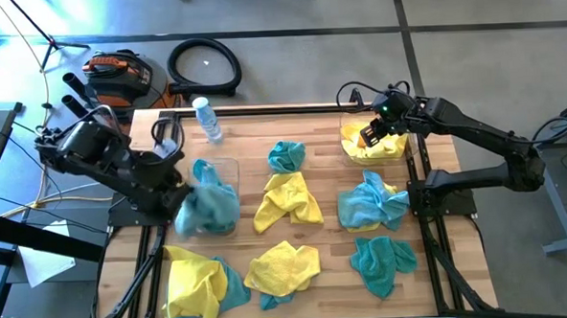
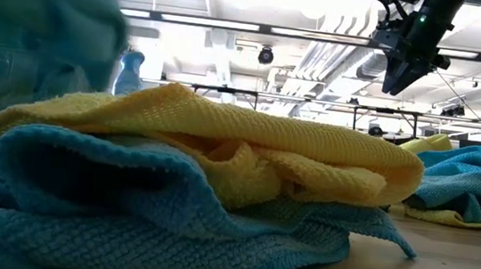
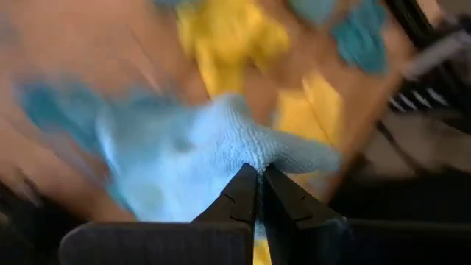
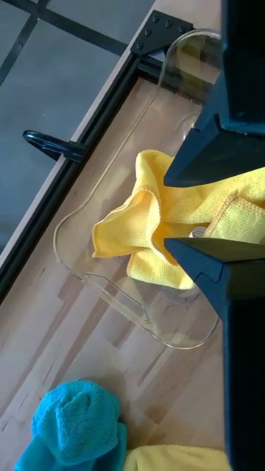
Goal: Sort microfiber towel by color & place in baskets
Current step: Put the blue microfiber cloth into the left transparent bin
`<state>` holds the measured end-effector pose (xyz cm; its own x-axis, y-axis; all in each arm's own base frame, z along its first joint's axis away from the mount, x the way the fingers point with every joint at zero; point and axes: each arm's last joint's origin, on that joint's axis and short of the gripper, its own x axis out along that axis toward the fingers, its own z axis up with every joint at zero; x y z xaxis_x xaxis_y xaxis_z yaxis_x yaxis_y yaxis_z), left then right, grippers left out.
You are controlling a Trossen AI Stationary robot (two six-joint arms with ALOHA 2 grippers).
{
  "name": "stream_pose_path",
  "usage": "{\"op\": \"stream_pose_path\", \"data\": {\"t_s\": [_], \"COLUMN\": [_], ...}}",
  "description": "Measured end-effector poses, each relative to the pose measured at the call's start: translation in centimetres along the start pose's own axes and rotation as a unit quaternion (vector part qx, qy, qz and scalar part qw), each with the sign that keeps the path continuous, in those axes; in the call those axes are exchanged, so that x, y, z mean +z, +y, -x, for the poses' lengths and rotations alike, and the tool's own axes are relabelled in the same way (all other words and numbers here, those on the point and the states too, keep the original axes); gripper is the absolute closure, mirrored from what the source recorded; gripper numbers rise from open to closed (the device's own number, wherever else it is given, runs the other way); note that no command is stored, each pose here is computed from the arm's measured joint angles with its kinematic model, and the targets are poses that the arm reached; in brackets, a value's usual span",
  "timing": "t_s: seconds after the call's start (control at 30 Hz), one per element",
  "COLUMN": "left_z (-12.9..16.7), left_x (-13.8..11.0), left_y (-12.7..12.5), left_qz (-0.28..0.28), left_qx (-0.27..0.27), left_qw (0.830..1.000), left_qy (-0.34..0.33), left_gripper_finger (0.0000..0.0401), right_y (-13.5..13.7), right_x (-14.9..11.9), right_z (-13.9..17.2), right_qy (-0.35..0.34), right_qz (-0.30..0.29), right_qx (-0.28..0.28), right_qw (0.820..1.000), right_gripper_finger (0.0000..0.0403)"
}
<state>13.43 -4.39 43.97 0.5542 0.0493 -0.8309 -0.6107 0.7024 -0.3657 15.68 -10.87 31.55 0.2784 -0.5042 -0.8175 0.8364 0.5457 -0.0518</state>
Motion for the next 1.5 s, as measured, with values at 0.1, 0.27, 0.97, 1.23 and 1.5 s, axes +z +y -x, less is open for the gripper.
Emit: {"op": "stream_pose_path", "data": {"t_s": [0.1,0.27,0.97,1.23,1.5], "left_z": [-1.1,-4.4,-20.9,-26.1,-28.7], "left_x": [0.4,-0.7,-3.0,-3.3,-3.8], "left_y": [0.4,1.0,6.5,8.2,9.1], "left_qz": [-0.067,-0.108,-0.202,-0.261,-0.264], "left_qx": [0.063,0.1,0.214,0.202,0.236], "left_qw": [0.994,0.989,0.946,0.92,0.905], "left_qy": [-0.056,0.02,0.14,0.213,0.234], "left_gripper_finger": [0.0401,0.0401,0.0401,0.0401,0.0392], "right_y": [0.0,0.0,0.0,0.0,0.0], "right_x": [0.0,0.0,0.0,0.0,0.0], "right_z": [0.0,0.0,0.0,0.0,0.0], "right_qy": [0.0,0.0,-0.002,-0.002,-0.002], "right_qz": [0.0,-0.001,-0.004,-0.018,-0.017], "right_qx": [0.0,0.0,0.0,0.0,0.001], "right_qw": [1.0,1.0,1.0,1.0,1.0], "right_gripper_finger": [0.0286,0.0286,0.0286,0.0286,0.0286]}}
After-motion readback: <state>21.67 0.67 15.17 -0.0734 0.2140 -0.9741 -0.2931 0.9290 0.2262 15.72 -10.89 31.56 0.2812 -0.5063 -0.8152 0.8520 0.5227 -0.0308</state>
